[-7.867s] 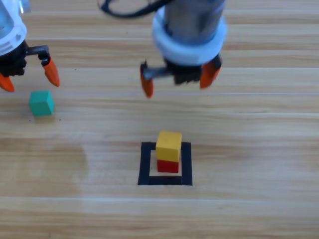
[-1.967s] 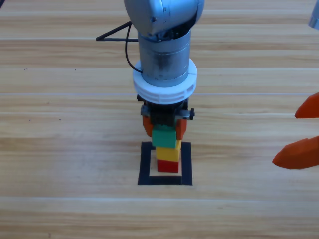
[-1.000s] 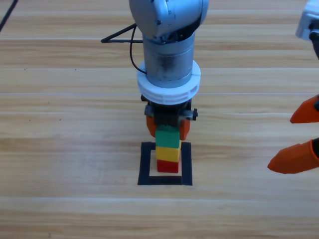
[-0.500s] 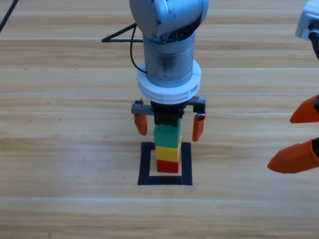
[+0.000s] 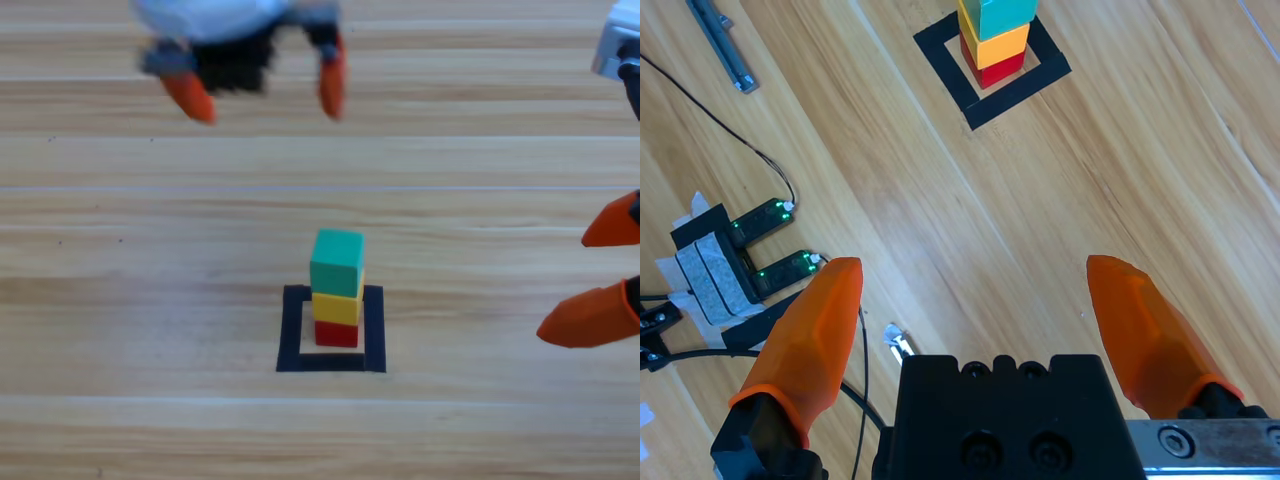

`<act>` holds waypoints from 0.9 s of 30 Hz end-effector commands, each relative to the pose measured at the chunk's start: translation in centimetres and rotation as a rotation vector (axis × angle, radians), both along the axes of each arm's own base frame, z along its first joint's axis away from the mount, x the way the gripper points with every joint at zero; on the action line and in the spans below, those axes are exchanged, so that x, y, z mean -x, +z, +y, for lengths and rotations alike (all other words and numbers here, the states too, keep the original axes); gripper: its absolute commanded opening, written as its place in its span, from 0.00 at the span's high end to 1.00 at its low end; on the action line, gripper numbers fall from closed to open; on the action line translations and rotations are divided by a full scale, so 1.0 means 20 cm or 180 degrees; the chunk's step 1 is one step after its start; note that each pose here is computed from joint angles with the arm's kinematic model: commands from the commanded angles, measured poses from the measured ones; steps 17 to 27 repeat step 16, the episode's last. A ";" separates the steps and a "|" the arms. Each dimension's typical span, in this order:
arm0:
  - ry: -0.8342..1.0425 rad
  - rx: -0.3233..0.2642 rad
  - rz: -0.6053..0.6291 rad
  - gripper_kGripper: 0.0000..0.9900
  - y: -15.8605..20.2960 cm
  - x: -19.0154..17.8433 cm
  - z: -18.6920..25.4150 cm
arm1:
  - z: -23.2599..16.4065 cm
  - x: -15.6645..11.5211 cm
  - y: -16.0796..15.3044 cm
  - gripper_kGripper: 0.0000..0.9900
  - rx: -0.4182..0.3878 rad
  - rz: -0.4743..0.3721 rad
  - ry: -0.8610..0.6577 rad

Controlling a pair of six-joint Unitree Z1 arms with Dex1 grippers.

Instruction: Stack the blocks in the rectangular block: red at the bottom, yellow in the middle, green on top

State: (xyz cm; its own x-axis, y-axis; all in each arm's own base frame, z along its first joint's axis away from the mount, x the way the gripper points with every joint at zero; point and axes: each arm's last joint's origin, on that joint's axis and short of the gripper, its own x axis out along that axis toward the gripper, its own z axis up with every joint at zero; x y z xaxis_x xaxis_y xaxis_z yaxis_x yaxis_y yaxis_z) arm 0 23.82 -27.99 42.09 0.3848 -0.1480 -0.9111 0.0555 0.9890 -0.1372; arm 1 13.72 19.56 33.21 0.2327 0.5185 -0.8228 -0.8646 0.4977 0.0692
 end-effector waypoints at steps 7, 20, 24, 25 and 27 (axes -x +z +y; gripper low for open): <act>-0.1437 0.0071 -0.0801 0.01 -0.21 0.65 -0.05 | 0.03 -0.06 -0.03 0.00 0.0136 0.0129 -0.0071; -0.1491 0.0161 -0.0937 0.01 -0.27 0.74 0.16 | 0.09 -0.11 -0.07 0.00 0.0260 0.0213 -0.0066; -0.1491 0.0161 -0.0937 0.01 -0.27 0.74 0.16 | 0.09 -0.11 -0.07 0.00 0.0260 0.0213 -0.0066; -0.1491 0.0161 -0.0937 0.01 -0.27 0.74 0.16 | 0.09 -0.11 -0.07 0.00 0.0260 0.0213 -0.0066; -0.1491 0.0161 -0.0937 0.01 -0.27 0.74 0.16 | 0.09 -0.11 -0.07 0.00 0.0260 0.0213 -0.0066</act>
